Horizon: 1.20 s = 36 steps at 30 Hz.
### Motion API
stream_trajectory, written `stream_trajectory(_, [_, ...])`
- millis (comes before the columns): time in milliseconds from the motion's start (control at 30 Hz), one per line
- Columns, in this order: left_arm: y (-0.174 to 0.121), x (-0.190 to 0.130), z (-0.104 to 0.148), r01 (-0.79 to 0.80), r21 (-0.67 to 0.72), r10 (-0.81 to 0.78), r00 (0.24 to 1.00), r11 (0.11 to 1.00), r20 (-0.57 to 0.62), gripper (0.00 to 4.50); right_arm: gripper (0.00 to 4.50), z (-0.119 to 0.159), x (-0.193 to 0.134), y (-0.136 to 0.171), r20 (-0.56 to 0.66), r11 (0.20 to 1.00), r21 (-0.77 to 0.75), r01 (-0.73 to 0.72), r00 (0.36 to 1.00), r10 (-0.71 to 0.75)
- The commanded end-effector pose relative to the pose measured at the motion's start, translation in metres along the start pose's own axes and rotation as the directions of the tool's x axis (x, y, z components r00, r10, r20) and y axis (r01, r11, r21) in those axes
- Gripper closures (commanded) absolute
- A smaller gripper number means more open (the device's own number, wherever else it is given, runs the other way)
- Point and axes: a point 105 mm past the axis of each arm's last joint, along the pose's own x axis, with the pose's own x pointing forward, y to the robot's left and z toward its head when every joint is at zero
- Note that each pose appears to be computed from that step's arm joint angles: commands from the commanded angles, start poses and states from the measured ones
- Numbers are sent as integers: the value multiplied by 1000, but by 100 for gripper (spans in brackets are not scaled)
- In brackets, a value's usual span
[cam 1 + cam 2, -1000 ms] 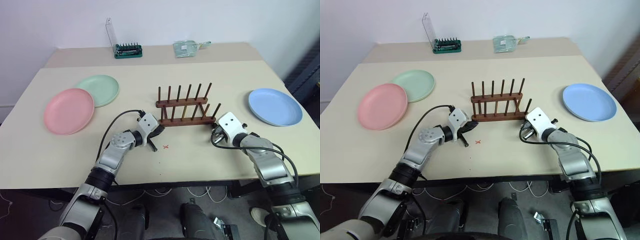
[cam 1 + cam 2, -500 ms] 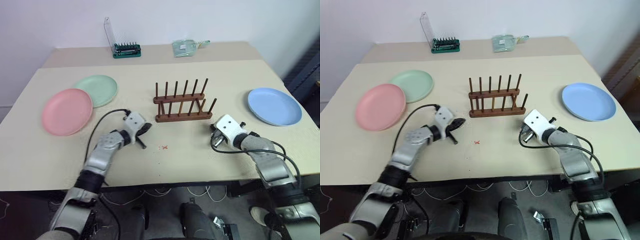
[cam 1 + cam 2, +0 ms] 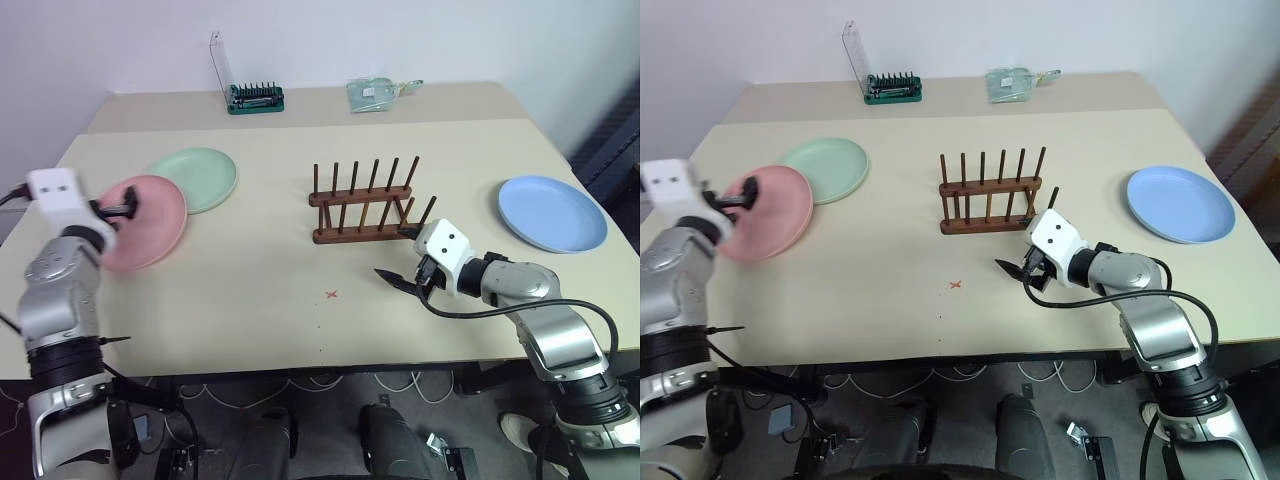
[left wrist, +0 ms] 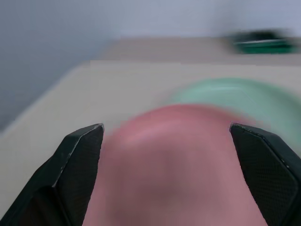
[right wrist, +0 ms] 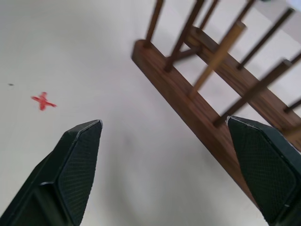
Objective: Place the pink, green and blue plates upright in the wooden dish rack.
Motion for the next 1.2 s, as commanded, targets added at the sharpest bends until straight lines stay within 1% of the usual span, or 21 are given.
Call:
stream_trajectory(33, [29, -3, -16, -133, -109, 122, 987, 985, -104, 2, 6, 27, 1, 3, 86, 998, -56, -42, 995, 47])
stream_trajectory(100, [32, -5, -27, -144, -141, 121, 980, 979, -160, 2, 6, 32, 1, 3, 103, 996, -70, -50, 993, 57])
stream_trajectory(167, [25, -6, -41, -105, -176, 65, 973, 979, -223, 2, 6, 33, 2, 1, 105, 996, -79, -46, 993, 54])
stream_trajectory(267, [19, -6, -54, -84, -205, 24, 960, 975, -278, 2, 6, 31, 2, 1, 102, 996, -86, -39, 994, 48])
stream_trajectory(333, [14, -5, -57, -67, -249, -7, 959, 966, -282, 2, 6, 29, 1, 2, 99, 996, -86, -32, 994, 40])
stream_trajectory(367, [12, -5, -57, -61, -260, -15, 960, 964, -280, 53, 0, 29, 0, 3, 98, 996, -85, -30, 994, 39])
stream_trajectory(433, [13, -4, -57, -74, -259, 0, 961, 963, -276, 129, 0, 27, -1, 4, 93, 996, -87, -28, 995, 36])
stream_trajectory(533, [15, -3, -57, -101, -257, 30, 964, 961, -265, 291, 0, 24, -5, 4, 82, 996, -91, -17, 996, 24])
stream_trajectory(567, [14, -2, -57, -97, -260, 27, 965, 961, -259, 335, 0, 24, -6, 4, 81, 996, -92, -15, 996, 22])
stream_trajectory(633, [13, 1, -50, -92, -278, 31, 976, 956, -216, 442, 0, 25, -8, 4, 82, 995, -94, -12, 996, 20])
stream_trajectory(667, [11, 2, -44, -74, -298, 21, 984, 952, -178, 447, 0, 25, -9, 4, 82, 995, -97, -11, 996, 19])
stream_trajectory(767, [11, 4, -13, -20, -340, 24, 1000, 940, 5, 447, 0, 30, -15, 1, 91, 994, -113, -3, 996, 13])
stream_trajectory(833, [10, 2, 6, 23, -379, 22, 993, 925, 115, 447, 0, 39, -18, -4, 114, 991, -130, 9, 993, 6])
stream_trajectory(867, [9, 1, 13, 41, -391, 20, 988, 919, 150, 447, 0, 42, -20, -6, 121, 991, -137, 14, 993, 3])
stream_trajectory(900, [3, -1, 27, 76, -372, 4, 978, 925, 209, 447, 0, 53, -20, -10, 150, 986, -162, 27, 989, -2])
stream_trajectory(933, [-7, -4, 43, 123, -332, -30, 962, 935, 271, 447, 0, 66, -20, -13, 181, 983, -181, 33, 984, 0])
stream_trajectory(1033, [-26, -10, 67, 198, -253, -95, 925, 947, 367, 447, 0, 84, -17, -16, 217, 974, -221, 41, 976, 9])
stream_trajectory(1067, [-40, -14, 79, 235, -218, -131, 904, 947, 408, 447, 0, 92, -13, -17, 228, 965, -256, 55, 974, 5])
stream_trajectory(1133, [-77, -22, 102, 306, -142, -209, 859, 941, 468, 447, 0, 113, 1, -17, 265, 922, -372, 108, 964, -6])
stream_trajectory(1167, [-94, -26, 108, 339, -111, -247, 839, 934, 484, 447, 0, 120, 9, -17, 271, 876, -458, 151, 962, -24])
stream_trajectory(1200, [-105, -29, 111, 357, -95, -269, 829, 929, 491, 447, 0, 124, 14, -17, 273, 839, -514, 177, 961, -35])
